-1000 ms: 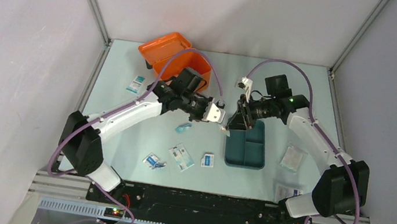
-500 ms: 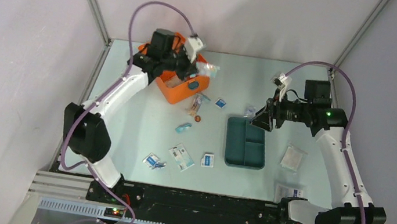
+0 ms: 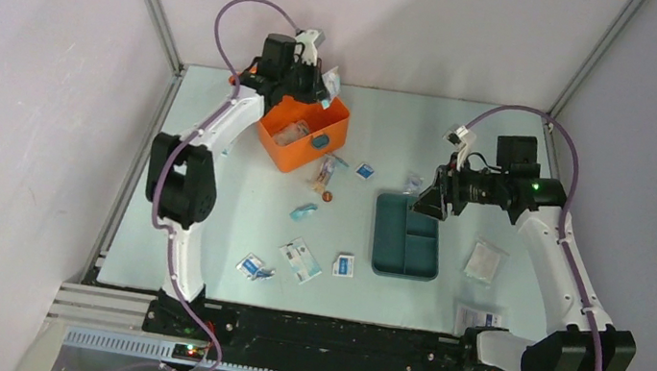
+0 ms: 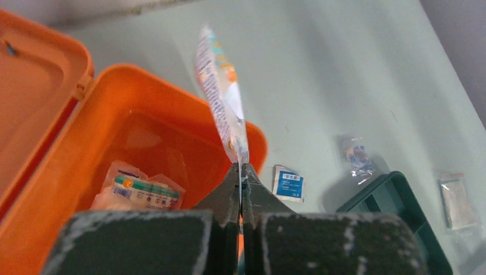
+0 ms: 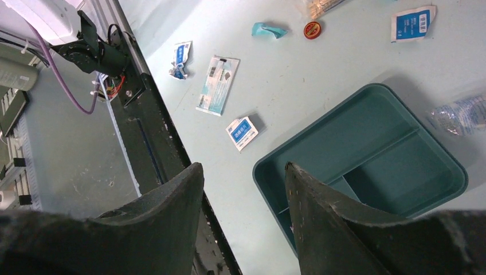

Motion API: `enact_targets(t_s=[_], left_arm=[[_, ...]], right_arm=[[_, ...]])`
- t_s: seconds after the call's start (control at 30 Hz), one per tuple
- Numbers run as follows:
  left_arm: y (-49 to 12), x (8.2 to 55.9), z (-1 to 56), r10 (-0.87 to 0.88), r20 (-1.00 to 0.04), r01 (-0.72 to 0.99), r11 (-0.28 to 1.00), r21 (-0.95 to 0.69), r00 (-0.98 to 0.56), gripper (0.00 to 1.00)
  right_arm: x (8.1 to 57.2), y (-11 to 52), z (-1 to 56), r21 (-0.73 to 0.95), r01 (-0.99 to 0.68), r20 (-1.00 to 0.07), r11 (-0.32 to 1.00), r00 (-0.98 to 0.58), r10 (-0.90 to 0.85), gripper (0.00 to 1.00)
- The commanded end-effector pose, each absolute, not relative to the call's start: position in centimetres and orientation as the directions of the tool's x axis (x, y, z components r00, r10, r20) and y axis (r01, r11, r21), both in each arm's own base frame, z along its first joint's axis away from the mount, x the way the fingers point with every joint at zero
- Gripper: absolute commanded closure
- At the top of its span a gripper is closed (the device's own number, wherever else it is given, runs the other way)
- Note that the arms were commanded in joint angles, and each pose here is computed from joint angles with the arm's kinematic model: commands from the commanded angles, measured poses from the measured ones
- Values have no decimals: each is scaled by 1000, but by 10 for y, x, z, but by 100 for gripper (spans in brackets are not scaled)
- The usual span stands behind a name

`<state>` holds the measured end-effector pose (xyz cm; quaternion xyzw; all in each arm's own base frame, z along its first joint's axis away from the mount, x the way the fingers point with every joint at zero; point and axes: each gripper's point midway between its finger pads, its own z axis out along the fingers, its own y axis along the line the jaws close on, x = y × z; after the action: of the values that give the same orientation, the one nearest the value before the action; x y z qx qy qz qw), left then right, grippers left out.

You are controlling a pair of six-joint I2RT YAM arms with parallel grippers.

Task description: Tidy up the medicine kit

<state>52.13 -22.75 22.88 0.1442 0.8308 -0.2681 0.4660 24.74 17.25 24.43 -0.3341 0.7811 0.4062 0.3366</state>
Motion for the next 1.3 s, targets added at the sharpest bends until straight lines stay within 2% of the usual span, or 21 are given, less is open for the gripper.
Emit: enact_targets(t_s=[0.0,0.57,0.9,1.07,1.27], left_arm=[[-210,547,228,-143,-823,373,839,-395,-550,100],[-206,545,162,-142,-727,305,841,-446,-672,100],[-218,545,146,-150,-690,300,821,-486,-709,99],[-204,555,136,-175,-692,221,869,-443,-700,83],[-189,560,135,-196,-703,150,905,-398,-684,74]], right_arm=[[248,173,248,388,-806,-811,447,-529,-250,41],[252,178,237,417,-798,-796,436,-552,-250,41],[252,178,234,422,-793,-788,439,-560,-255,41],[252,179,233,425,-792,-786,438,-563,-257,41],[252,178,232,420,-791,-785,444,-563,-260,41]])
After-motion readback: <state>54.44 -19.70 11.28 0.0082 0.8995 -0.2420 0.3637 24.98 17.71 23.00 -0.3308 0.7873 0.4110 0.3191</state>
